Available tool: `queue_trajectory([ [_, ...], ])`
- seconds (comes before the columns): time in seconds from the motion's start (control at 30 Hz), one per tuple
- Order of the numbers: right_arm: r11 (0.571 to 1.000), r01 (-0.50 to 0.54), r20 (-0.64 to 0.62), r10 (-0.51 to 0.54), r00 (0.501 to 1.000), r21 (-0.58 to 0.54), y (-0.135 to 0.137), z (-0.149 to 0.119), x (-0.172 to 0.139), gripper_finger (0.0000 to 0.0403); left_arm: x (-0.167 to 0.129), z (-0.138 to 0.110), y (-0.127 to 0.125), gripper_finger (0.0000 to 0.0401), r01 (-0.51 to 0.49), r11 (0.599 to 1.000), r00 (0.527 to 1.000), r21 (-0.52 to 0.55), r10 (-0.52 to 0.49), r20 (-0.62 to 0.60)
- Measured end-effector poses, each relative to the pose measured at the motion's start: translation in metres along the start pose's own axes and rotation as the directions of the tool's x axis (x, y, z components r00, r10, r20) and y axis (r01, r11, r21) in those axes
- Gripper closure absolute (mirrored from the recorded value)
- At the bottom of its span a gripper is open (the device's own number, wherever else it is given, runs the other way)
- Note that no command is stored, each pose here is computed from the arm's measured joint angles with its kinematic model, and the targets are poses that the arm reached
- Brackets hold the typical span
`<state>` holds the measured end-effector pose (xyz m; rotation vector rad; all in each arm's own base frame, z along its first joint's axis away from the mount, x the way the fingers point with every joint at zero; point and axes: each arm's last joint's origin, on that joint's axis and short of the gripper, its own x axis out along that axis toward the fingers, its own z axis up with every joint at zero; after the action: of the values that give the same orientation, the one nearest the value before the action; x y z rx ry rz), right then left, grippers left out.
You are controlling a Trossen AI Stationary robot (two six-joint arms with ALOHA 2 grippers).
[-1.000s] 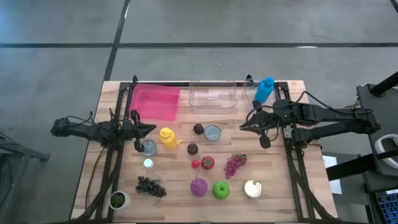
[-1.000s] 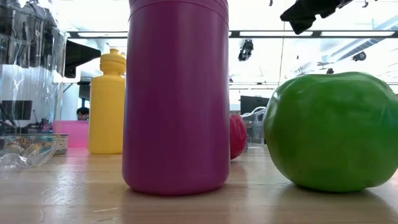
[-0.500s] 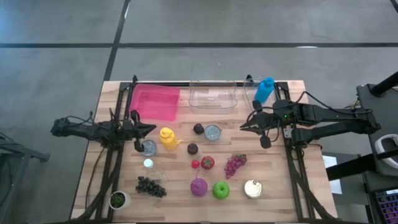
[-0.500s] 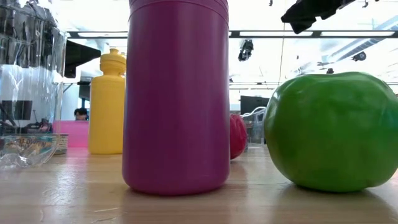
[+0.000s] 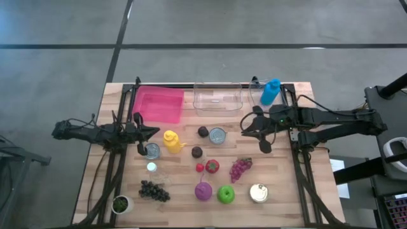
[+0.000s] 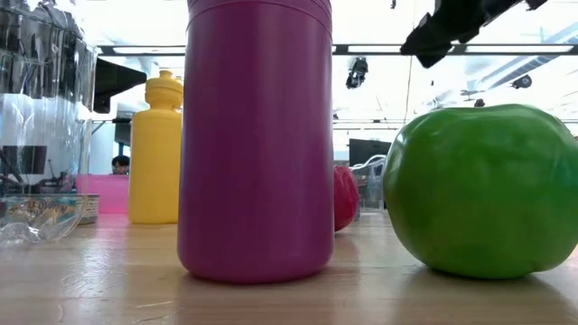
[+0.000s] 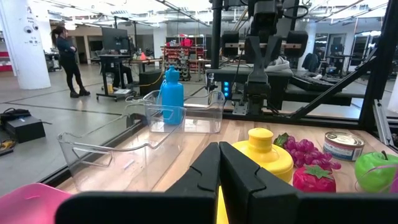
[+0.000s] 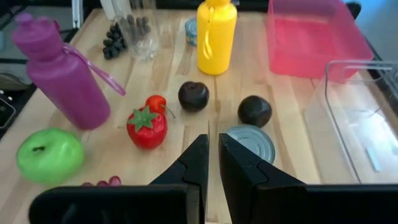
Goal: Pick & Place Food Item
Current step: Put the dark blue tuna can into the left transparent bin
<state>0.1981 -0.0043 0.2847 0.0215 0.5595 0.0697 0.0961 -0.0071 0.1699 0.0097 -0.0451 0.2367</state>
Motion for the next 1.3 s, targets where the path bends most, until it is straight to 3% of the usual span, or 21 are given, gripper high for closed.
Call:
queue_trajectory([
  [0.27,1.000,0.000,-0.017,0.000,1.000,-0.004,-0.002,0.000,0.017,0.0371,0.000,0.000,0.000,0.0389,-0.001,1.000,1.000,0.001,0.001,0.003],
  [0.4,1.000,0.000,0.010,0.000,1.000,-0.007,-0.002,0.003,0.017,0.0371,0.000,0.004,0.000,0.0389,-0.004,0.999,1.000,0.052,0.002,0.025],
  [1.0,0.992,0.083,-0.019,-0.081,0.996,0.095,-0.005,0.001,0.033,0.0371,-0.013,0.070,0.008,0.0399,-0.015,1.000,0.981,0.002,0.015,0.194],
  [1.3,0.986,0.115,-0.106,-0.103,0.989,0.118,-0.009,-0.009,0.067,0.0371,0.005,0.102,0.000,0.0400,-0.020,0.993,0.997,0.120,0.010,0.082],
])
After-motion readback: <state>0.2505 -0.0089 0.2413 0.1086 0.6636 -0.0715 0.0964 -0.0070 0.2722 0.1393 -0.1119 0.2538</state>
